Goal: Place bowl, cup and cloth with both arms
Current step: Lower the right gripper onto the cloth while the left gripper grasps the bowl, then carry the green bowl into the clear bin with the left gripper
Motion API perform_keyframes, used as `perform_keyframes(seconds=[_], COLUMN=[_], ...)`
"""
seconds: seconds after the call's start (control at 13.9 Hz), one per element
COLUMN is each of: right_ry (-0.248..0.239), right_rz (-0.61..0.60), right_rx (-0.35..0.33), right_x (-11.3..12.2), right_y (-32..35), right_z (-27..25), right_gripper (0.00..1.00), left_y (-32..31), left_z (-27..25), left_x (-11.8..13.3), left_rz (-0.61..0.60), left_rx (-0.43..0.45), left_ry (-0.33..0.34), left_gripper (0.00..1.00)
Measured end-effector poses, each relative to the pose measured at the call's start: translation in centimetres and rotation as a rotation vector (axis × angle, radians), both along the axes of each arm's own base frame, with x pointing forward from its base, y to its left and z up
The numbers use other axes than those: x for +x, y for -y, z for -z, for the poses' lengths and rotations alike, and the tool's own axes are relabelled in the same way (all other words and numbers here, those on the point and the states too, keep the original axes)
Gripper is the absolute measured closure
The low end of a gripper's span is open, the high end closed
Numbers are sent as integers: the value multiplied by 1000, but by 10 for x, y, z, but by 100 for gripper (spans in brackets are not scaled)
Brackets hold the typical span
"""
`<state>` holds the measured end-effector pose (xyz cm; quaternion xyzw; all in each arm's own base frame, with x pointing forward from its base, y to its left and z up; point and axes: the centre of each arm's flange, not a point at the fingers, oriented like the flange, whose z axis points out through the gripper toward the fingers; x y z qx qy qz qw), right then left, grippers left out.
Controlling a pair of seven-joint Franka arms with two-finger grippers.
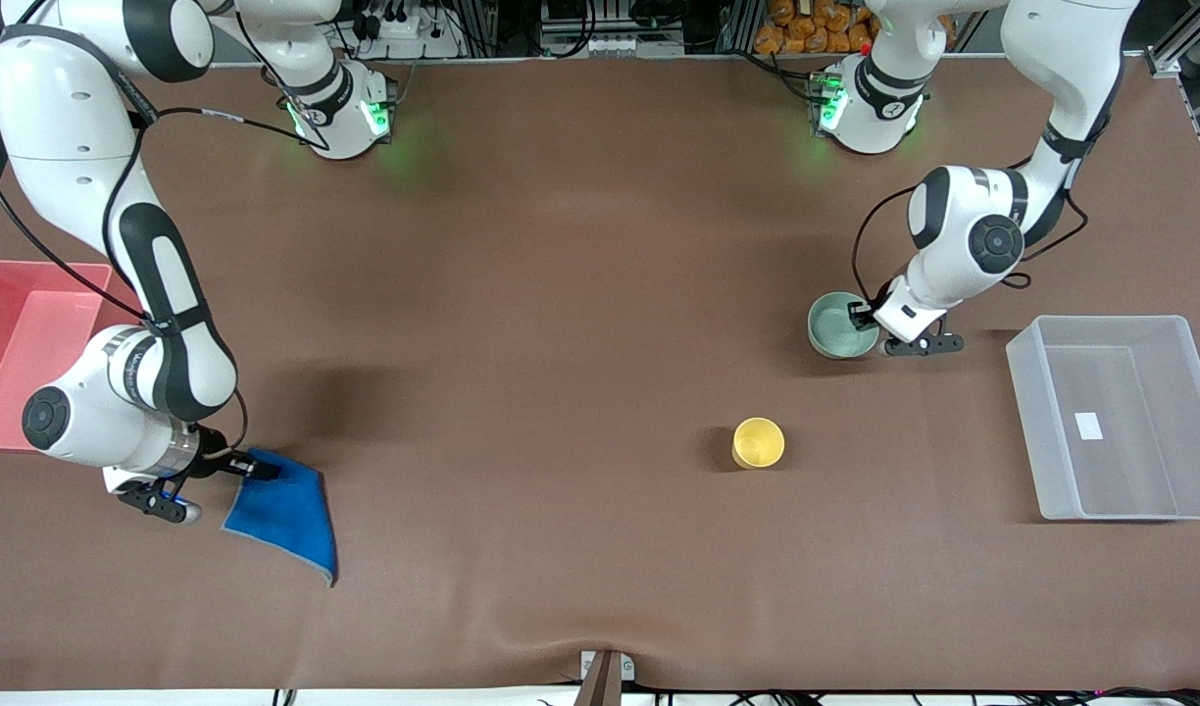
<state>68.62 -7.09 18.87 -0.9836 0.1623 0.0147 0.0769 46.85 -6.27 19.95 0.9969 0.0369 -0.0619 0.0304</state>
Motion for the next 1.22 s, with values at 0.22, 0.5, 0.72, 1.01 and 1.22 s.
perform_keyframes(seconds=[0.22,0.5,0.72,1.01,1.22], right_ry=[-13,-11,-11,6,-1], right_rz=[-4,-13,-27,-45,-101], right_rx=[6,14,27,40,56], right_x=[0,5,11,12,3], right_y=[-1,-4,-8,-11,-14], right_z=[-2,-20,-50,-110,-156], right_gripper=[81,98,98,98,98], left_y=[-24,-68,-137,-236,-303], left_z=[-42,-93,-135,-188,-187], left_x=[32,69,97,123,135], left_rz=[-42,-79,-112,-170,-254], left_rx=[2,-2,-3,81,82], left_ry=[0,41,102,109,106], left_gripper=[97,97,97,97,97])
